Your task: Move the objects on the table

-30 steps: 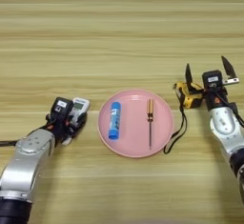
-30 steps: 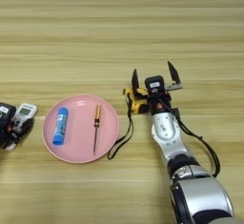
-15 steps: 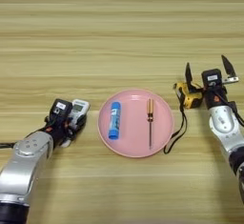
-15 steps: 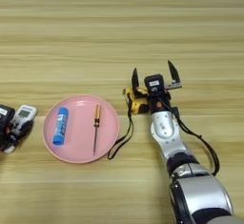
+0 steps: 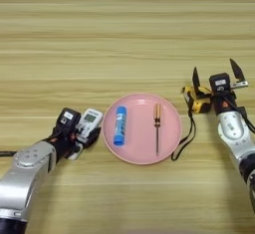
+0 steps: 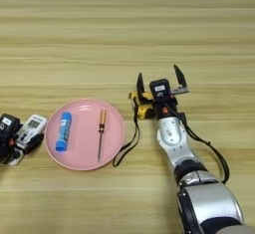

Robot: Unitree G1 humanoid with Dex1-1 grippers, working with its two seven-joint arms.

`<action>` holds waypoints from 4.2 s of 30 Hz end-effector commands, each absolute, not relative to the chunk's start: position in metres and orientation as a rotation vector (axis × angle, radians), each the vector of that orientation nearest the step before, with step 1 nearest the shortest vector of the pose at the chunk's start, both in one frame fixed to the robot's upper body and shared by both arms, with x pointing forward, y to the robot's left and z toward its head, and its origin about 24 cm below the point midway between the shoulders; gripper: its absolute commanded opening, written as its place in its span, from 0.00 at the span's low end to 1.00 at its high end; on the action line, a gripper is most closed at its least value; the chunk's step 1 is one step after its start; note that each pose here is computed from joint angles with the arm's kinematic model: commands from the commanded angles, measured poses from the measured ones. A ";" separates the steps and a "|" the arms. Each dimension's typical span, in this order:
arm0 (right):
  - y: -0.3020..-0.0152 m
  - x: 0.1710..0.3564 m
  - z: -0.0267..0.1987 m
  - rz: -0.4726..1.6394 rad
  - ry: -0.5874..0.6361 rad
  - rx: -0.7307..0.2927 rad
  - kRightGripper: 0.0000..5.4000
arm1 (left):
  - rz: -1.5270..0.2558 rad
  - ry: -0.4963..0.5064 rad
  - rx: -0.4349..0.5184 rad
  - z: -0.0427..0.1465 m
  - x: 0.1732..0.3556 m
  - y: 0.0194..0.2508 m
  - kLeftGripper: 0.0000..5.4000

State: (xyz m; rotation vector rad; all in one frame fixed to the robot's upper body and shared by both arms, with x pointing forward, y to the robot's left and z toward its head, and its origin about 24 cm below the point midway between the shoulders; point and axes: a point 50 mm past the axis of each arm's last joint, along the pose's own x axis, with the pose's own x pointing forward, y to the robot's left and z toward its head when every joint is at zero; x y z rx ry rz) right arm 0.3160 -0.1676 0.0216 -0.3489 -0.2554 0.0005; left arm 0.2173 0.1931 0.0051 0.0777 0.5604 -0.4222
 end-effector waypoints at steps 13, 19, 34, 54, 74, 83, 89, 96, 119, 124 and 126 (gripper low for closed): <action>-0.168 0.321 0.028 -0.006 -0.271 -0.360 1.00 | -0.393 0.497 -0.030 0.009 0.213 0.192 1.00; -0.169 0.321 0.028 -0.007 -0.272 -0.361 1.00 | -0.392 0.434 0.019 0.014 0.218 0.194 1.00; -0.171 0.321 0.027 -0.010 -0.266 -0.363 1.00 | -0.388 0.011 -0.179 0.064 0.243 0.214 1.00; -0.179 0.318 0.026 -0.016 -0.261 -0.317 1.00 | -0.134 -0.260 0.098 0.067 0.321 0.216 1.00; -0.201 0.312 0.028 -0.012 -0.266 -0.234 1.00 | 0.090 -0.243 0.180 0.046 0.331 0.217 1.00; -0.219 0.313 0.036 0.012 -0.283 -0.096 1.00 | 0.061 -0.258 0.174 0.045 0.332 0.202 1.00; -0.222 0.316 0.048 0.126 -0.300 -0.064 1.00 | 0.047 -0.267 0.180 0.043 0.331 0.194 1.00; -0.201 0.313 0.028 0.328 -0.099 -0.056 1.00 | 0.039 -0.273 0.198 0.043 0.331 0.190 1.00; -0.184 0.302 -0.004 0.349 0.271 0.022 1.00 | 0.041 -0.261 0.210 0.042 0.332 0.188 1.00; -0.188 0.303 -0.010 0.320 0.299 -0.024 1.00 | 0.042 -0.256 0.207 0.042 0.332 0.188 1.00; -0.189 0.302 -0.013 0.316 0.307 -0.030 1.00 | 0.042 -0.254 0.206 0.042 0.333 0.188 1.00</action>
